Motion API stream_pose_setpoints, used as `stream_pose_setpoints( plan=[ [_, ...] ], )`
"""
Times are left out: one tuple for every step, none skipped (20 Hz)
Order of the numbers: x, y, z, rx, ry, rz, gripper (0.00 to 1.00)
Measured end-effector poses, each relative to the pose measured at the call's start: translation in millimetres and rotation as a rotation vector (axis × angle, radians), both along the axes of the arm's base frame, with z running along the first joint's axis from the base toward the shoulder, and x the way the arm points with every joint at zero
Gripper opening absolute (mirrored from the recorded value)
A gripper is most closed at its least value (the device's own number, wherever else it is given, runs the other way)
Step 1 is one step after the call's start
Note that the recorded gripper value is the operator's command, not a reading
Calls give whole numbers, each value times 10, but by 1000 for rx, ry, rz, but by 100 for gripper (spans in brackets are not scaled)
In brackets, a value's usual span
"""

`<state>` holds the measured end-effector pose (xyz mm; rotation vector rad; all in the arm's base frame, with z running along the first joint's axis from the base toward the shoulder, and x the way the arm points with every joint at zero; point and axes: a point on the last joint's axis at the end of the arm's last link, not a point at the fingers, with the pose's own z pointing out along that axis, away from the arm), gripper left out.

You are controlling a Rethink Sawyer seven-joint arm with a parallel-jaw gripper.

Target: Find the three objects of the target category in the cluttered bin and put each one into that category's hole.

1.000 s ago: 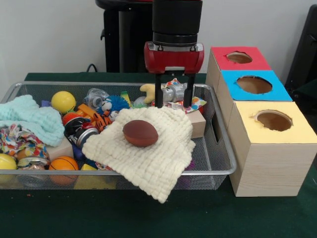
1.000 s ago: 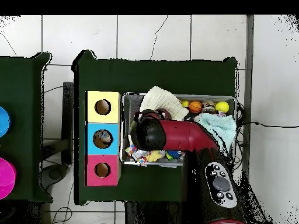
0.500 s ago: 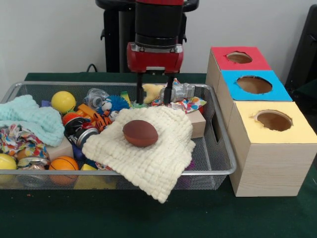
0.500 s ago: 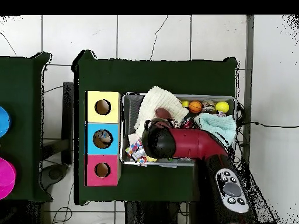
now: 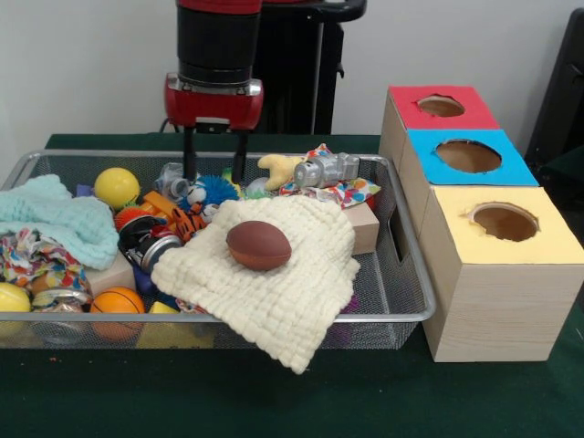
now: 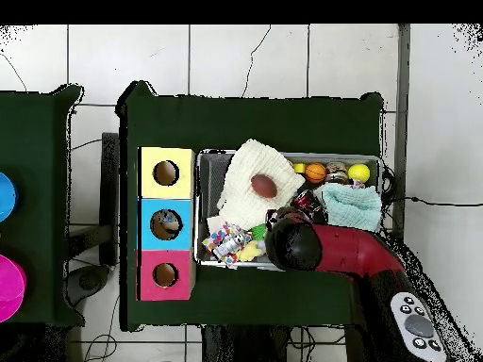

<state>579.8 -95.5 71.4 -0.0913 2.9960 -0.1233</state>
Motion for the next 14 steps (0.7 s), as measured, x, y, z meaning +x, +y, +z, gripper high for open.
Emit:
stream_pose_setpoints(
  plan=[
    [-37,-60,-12,-2,4,-4,100],
    [-60,-88,-17,-3,7,-6,100],
    [-74,-99,-22,-4,9,-6,100],
    [-101,-104,-32,-4,13,-3,100],
    [-117,-98,-37,-4,16,-1,100],
    [-141,-84,-47,-3,20,4,100],
    [-159,-74,-55,-3,23,7,100],
    [-184,-65,-68,-3,26,12,100],
    [-199,-59,-80,-3,28,16,100],
    [-218,-53,-100,-4,29,23,100],
    [-234,-44,-123,-5,30,30,100],
    [-243,-37,-144,-6,28,36,100],
    [-247,-33,-157,-6,26,40,100],
    [-253,-25,-176,-7,24,45,100]
  ],
)
